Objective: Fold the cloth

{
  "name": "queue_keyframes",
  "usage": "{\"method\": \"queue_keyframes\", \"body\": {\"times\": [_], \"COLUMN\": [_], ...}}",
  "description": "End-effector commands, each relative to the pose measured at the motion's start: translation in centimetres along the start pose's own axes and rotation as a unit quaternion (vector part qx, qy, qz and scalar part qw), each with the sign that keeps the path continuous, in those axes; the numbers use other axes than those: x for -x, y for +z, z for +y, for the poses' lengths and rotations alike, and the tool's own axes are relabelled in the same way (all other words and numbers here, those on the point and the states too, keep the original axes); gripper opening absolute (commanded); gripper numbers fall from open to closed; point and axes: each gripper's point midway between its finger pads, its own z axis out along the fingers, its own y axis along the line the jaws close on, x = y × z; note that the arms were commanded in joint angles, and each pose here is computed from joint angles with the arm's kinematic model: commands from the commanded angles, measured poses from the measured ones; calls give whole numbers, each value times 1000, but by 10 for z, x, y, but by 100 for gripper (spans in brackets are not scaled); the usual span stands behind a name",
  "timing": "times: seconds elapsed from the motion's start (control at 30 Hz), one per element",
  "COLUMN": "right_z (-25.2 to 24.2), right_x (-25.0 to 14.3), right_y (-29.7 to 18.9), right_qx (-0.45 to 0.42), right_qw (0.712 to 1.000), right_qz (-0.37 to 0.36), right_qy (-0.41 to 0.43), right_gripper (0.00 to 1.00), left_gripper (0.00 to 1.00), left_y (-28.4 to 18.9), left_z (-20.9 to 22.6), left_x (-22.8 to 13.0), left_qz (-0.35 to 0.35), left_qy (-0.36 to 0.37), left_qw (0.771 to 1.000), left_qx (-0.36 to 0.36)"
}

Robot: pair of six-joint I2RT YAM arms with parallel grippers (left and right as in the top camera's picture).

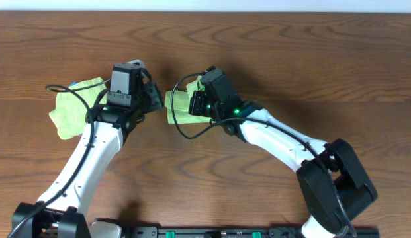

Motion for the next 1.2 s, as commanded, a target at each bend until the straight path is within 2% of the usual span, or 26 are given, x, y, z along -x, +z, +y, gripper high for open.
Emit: {"method": "queue_keyframes", "body": {"times": [0.0,0.4,0.77,1.17], "right_z": [19,26,22,35], "right_x": [8,11,-10,-12], "right_y": [-2,-3,22,26], "right_qx": [12,4,-3,17], "right_qw": [1000,999,999,999], "right_qz": [-10,-20,8,7], "right_qy": [-21,-37,-44,-49], "right_gripper": [1,1,1,1], "left_gripper": [6,6,6,6], "left_y": [-6,-15,-31,-33], "left_z": [-2,-7,-12,-12], "left_x": [7,14,20,19], "left_qz": [-11,-29,-47,-46], "left_qy": [12,14,18,17], "left_qw": [1000,999,999,999], "left_qx": [0,-10,-19,-18]}}
